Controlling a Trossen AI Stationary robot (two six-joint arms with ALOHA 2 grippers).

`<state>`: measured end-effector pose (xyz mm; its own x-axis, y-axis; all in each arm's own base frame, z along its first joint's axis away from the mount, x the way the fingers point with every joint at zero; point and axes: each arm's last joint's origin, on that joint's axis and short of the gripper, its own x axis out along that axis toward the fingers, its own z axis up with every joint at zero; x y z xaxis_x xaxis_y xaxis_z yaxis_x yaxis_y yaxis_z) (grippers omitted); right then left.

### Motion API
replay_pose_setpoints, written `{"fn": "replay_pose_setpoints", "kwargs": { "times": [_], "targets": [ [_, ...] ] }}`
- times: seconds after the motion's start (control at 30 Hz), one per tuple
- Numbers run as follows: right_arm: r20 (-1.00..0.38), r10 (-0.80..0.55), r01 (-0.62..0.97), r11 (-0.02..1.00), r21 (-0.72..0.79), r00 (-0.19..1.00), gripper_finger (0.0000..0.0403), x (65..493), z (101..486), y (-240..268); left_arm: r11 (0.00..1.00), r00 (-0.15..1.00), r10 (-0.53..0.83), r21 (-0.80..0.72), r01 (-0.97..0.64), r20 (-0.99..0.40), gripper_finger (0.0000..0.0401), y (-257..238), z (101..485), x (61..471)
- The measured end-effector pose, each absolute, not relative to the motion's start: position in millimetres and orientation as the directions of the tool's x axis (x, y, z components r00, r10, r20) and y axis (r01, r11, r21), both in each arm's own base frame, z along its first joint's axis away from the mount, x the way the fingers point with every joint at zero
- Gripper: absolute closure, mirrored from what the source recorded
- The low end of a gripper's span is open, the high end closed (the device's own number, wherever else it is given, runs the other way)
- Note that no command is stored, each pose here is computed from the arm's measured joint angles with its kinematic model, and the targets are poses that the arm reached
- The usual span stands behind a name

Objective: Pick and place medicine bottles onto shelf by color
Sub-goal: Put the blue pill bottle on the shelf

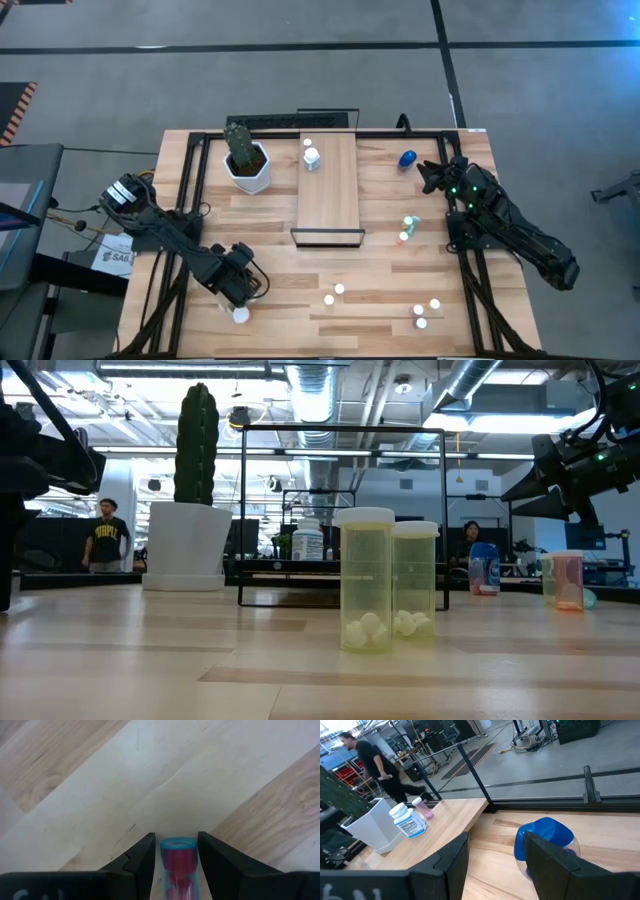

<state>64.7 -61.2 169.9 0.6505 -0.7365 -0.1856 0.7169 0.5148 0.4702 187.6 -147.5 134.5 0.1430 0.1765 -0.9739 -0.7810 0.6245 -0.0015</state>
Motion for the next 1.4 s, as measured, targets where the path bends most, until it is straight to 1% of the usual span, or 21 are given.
{"fn": "replay_pose_setpoints", "kwargs": {
  "times": [0.1, 0.27, 0.37, 0.43, 0.57, 0.67, 0.83, 0.9, 1.0, 1.07, 1.13, 1.27, 1.4],
  "targets": [
    [-0.186, -0.736, 0.717, 0.515, 0.470, 0.650, 0.0193, 64.8, 169.7, -61.2, 0.626, 0.146, 0.180, -0.001, -0.780, -0.973, 0.0276, -147.3, 134.1, 187.6],
    [-0.186, -0.736, 0.717, 0.515, 0.470, 0.650, 0.0193, 64.8, 169.8, -61.2, 0.643, 0.146, 0.179, 0.003, -0.766, -0.973, 0.0319, -147.2, 133.6, 187.5],
    [-0.186, -0.736, 0.717, 0.515, 0.470, 0.650, 0.0193, 64.8, 169.8, -61.2, 0.650, 0.145, 0.181, 0.007, -0.760, -0.973, 0.0337, -147.1, 133.3, 187.4],
    [-0.186, -0.736, 0.717, 0.514, 0.470, 0.650, 0.0193, 64.8, 169.8, -61.2, 0.650, 0.145, 0.180, 0.008, -0.760, -0.973, 0.0338, -147.1, 133.2, 187.3],
    [-0.186, -0.736, 0.717, 0.514, 0.470, 0.650, 0.0193, 64.8, 169.8, -61.2, 0.648, 0.157, 0.172, -0.008, -0.761, -0.972, 0.0322, -146.4, 135.5, 187.6],
    [-0.186, -0.736, 0.717, 0.515, 0.470, 0.651, 0.0193, 64.7, 169.9, -61.2, 0.634, 0.174, 0.179, -0.021, -0.773, -0.968, 0.0316, -139.6, 142.2, 187.5],
    [-0.186, -0.736, 0.717, 0.515, 0.470, 0.650, 0.0193, 64.8, 169.8, -61.2, 0.582, 0.299, 0.207, -0.128, -0.803, -0.932, 0.0330, -121.0, 168.2, 192.3],
    [-0.185, -0.737, 0.717, 0.515, 0.471, 0.651, 0.0193, 64.8, 169.9, -61.2, 0.549, 0.378, 0.220, -0.206, -0.810, -0.899, 0.0333, -112.5, 182.1, 193.9],
    [-0.186, -0.736, 0.717, 0.515, 0.470, 0.651, 0.0193, 64.8, 169.8, -61.2, 0.494, 0.519, 0.266, -0.348, -0.797, -0.812, 0.0330, -98.7, 206.8, 193.5],
    [-0.186, -0.736, 0.717, 0.515, 0.470, 0.651, 0.0193, 64.8, 169.8, -61.2, 0.456, 0.618, 0.309, -0.458, -0.763, -0.723, 0.0326, -90.3, 224.3, 193.0],
    [-0.186, -0.736, 0.717, 0.515, 0.470, 0.651, 0.0193, 64.8, 169.8, -61.2, 0.440, 0.710, 0.352, -0.561, -0.701, -0.610, 0.0324, -83.5, 242.5, 193.0],
    [-0.186, -0.736, 0.717, 0.515, 0.470, 0.651, 0.0193, 64.8, 169.8, -61.2, 0.470, 0.829, 0.416, -0.693, -0.547, -0.372, 0.0328, -74.2, 277.6, 196.2],
    [-0.186, -0.736, 0.717, 0.515, 0.470, 0.651, 0.0193, 64.8, 169.8, -61.2, 0.545, 0.874, 0.458, -0.725, -0.421, -0.163, 0.0327, -69.0, 307.4, 201.8]
  ]
}}
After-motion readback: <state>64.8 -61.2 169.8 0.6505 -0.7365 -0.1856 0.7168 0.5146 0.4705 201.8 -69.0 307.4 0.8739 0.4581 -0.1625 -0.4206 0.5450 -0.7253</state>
